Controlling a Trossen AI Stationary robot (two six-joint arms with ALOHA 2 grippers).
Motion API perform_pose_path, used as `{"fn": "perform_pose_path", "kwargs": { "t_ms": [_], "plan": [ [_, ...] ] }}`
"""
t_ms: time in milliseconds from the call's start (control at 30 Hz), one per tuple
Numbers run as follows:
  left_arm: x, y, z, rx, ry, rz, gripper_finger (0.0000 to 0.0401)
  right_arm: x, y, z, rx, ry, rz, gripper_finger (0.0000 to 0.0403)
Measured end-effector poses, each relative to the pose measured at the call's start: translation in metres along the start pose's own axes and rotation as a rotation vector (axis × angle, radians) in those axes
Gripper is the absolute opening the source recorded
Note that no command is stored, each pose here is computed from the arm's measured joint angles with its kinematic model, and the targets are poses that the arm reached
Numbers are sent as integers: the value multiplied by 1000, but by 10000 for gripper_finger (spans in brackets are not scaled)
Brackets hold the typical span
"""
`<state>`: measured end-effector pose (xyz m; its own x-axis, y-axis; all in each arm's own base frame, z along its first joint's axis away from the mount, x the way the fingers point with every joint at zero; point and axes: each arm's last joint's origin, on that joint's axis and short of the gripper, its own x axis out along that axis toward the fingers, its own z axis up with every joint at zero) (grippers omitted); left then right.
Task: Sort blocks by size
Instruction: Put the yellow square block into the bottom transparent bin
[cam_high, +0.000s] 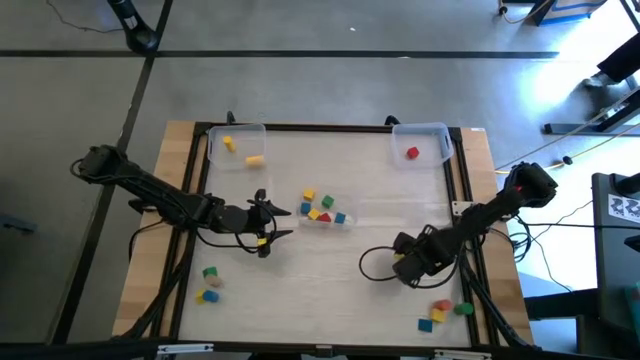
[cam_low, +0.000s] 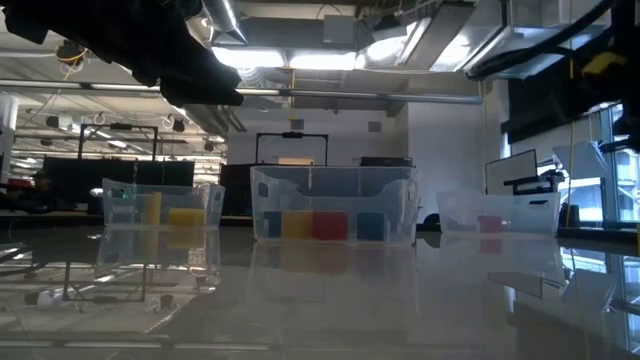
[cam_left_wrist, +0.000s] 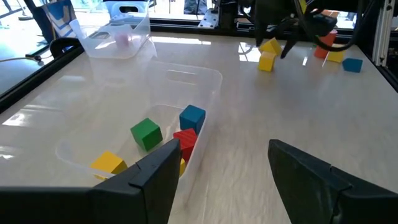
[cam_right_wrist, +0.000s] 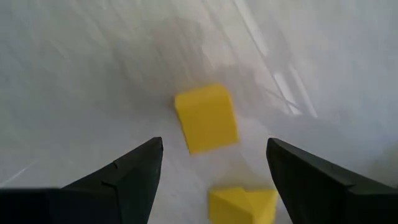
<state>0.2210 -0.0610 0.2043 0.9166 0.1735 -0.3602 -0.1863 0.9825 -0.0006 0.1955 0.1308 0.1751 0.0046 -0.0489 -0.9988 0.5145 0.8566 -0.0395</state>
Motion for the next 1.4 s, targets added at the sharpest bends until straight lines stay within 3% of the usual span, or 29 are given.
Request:
{"fn": "perform_pose_path", "kwargs": {
  "t_ms": [267, 567, 900, 1033, 1300, 1400],
  "plan": [
    [0, 0, 0, 0, 0, 0, 230, 22, -5, -3, -24, -23, 40, 272],
    [0, 0, 0, 0, 0, 0, 230, 27, -3, -2, -65, -60, 75, 132],
    [0, 0, 0, 0, 0, 0, 230, 22, 6, 9, -63, -191, 139, 130],
    [0, 0, 0, 0, 0, 0, 230, 2, 14, 29, -75, -335, 137, 135],
    [0, 0, 0, 0, 0, 0, 230, -48, 23, 85, -124, -824, 51, 135],
    [0, 0, 0, -7, 0, 0, 230, -55, 17, 105, -146, -928, 17, 137]
  ]
}}
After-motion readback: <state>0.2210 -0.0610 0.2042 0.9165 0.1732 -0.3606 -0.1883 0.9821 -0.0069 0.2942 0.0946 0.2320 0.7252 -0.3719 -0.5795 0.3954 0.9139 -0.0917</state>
